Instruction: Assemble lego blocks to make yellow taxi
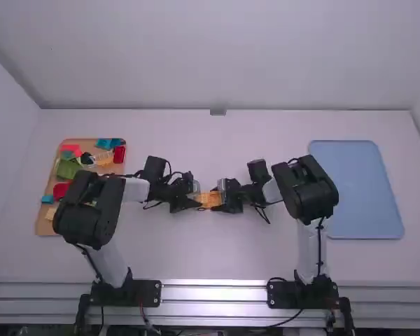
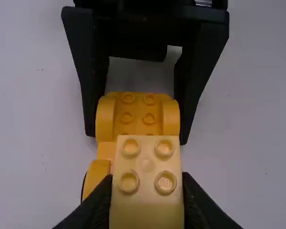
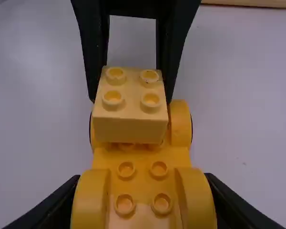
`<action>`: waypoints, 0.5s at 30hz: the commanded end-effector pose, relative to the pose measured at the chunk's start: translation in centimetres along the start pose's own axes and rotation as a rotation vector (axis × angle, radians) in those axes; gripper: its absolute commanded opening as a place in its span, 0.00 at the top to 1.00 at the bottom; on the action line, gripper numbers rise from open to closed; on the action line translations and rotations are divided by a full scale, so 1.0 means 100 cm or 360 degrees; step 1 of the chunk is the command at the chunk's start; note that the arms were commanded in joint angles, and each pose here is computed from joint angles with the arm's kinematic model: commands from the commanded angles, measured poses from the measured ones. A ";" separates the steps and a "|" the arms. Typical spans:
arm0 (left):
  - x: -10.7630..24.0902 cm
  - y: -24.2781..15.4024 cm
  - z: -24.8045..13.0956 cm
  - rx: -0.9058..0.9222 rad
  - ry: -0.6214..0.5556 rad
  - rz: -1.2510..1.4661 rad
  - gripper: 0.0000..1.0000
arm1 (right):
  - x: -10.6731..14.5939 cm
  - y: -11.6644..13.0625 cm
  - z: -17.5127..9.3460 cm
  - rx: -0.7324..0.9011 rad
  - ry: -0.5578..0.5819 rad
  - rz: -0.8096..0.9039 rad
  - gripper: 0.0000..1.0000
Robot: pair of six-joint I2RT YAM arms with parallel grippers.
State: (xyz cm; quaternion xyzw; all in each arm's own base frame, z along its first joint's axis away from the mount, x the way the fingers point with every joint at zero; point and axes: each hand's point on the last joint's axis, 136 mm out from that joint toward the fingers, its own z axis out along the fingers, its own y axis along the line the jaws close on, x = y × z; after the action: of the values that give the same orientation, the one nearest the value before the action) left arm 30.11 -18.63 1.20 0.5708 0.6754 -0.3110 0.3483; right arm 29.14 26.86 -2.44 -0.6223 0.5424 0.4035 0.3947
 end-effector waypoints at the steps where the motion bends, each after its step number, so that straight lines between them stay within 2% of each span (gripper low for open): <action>1: 0.007 0.000 0.004 -0.0006 0.0053 0.0000 0.98 | 0.005 0.005 0.002 -0.0015 0.0013 0.0022 0.42; 15: 0.010 0.014 0.003 -0.0103 0.0097 0.0074 0.98 | 0.005 0.005 0.002 -0.0015 0.0014 0.0024 0.42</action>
State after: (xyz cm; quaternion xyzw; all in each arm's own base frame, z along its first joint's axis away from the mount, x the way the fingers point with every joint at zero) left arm 30.99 -18.82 1.32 0.5814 0.6672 -0.2899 0.3644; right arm 29.44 26.73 -2.52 -0.6202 0.5476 0.3988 0.3955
